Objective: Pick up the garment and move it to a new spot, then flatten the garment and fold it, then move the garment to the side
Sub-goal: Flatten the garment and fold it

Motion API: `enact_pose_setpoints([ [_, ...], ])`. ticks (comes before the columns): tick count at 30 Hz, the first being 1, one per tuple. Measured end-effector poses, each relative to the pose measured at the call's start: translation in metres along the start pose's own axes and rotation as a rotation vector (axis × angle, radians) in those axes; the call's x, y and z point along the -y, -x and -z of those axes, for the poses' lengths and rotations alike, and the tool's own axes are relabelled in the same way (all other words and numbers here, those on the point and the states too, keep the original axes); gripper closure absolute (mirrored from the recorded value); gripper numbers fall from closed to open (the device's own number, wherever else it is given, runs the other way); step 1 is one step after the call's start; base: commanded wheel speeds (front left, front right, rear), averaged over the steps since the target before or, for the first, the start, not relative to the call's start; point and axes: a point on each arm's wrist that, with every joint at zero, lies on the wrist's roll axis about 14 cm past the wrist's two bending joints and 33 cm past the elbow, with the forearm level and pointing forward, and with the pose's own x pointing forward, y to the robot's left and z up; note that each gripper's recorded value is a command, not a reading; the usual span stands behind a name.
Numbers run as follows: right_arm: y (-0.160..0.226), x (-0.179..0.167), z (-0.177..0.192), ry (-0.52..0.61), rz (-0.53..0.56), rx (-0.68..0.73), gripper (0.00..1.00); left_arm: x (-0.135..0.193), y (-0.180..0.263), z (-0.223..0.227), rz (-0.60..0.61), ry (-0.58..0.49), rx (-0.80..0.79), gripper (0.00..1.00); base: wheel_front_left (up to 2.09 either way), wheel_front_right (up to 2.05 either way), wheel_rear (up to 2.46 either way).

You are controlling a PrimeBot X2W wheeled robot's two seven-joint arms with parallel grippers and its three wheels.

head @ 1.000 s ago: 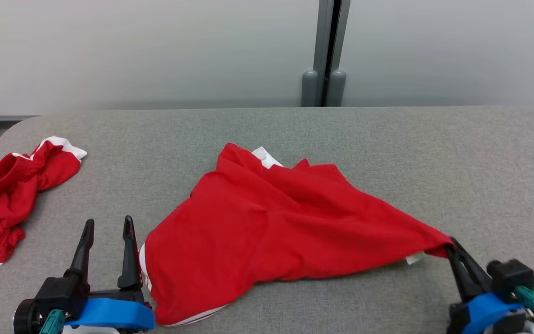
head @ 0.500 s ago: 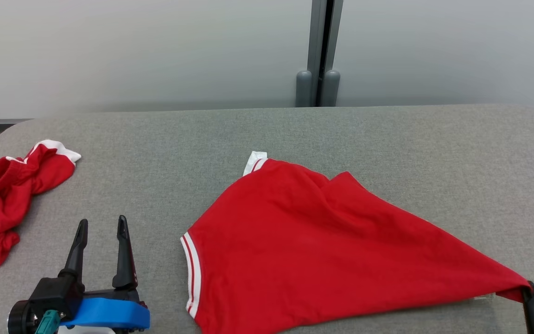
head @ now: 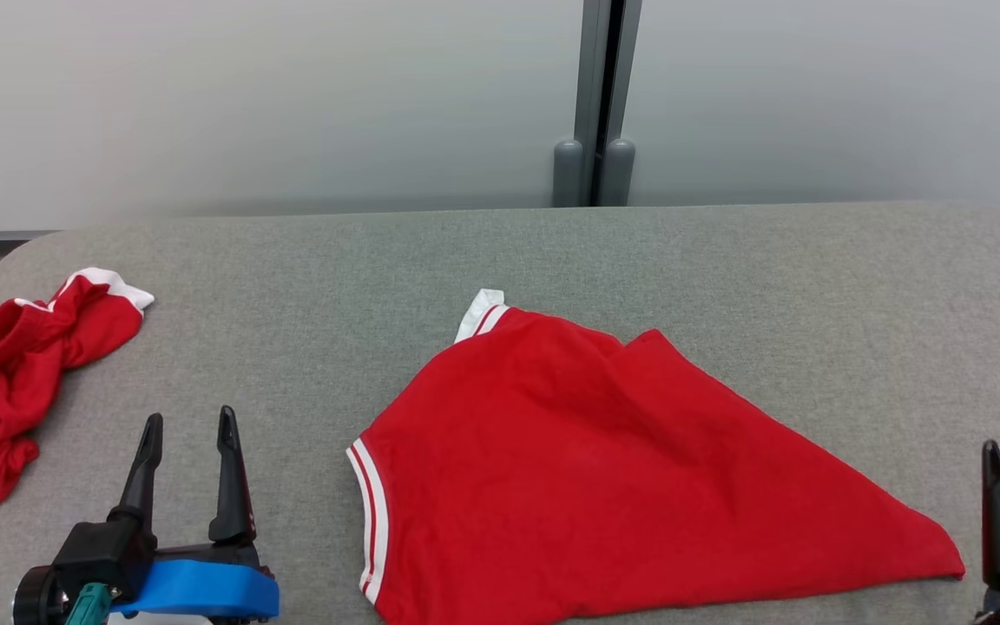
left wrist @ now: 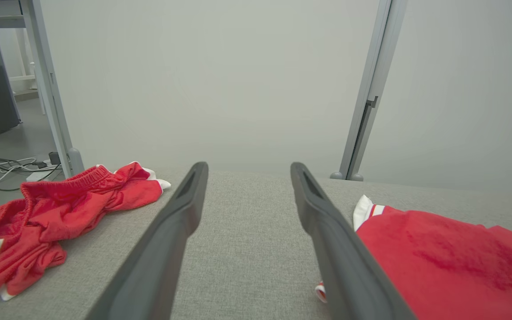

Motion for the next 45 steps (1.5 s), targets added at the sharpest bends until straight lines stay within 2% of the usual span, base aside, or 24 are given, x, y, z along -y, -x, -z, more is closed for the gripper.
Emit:
enact_pose_setpoints([
  [6,-0.011,-0.033,-0.046,-0.053,-0.075,0.153,0.00,0.000,0.001,-0.001,0.001,-0.004,0.003,0.00,0.00,0.00,0.00],
  [11,-0.019,-0.071,-0.065,-0.122,-0.170,0.217,0.00,0.000,0.001,-0.001,0.001,-0.007,0.003,0.00,0.00,0.00,0.00],
  [20,-0.018,-0.127,-0.027,-0.186,-0.313,0.102,0.00,-0.001,0.004,-0.001,0.002,-0.008,0.002,0.00,0.00,0.00,0.00],
  [28,-0.012,-0.133,0.007,-0.212,-0.318,0.013,0.00,0.002,0.005,-0.002,0.011,-0.013,0.004,0.00,0.00,0.00,0.00],
  [34,-0.016,-0.132,0.010,-0.214,-0.311,0.010,0.00,0.011,0.001,0.005,0.038,-0.010,-0.018,0.00,0.00,0.00,0.00],
  [45,-0.024,-0.133,0.016,-0.207,-0.308,-0.002,0.00,0.053,-0.058,-0.011,0.197,-0.055,-0.035,0.00,0.00,0.00,0.00],
])
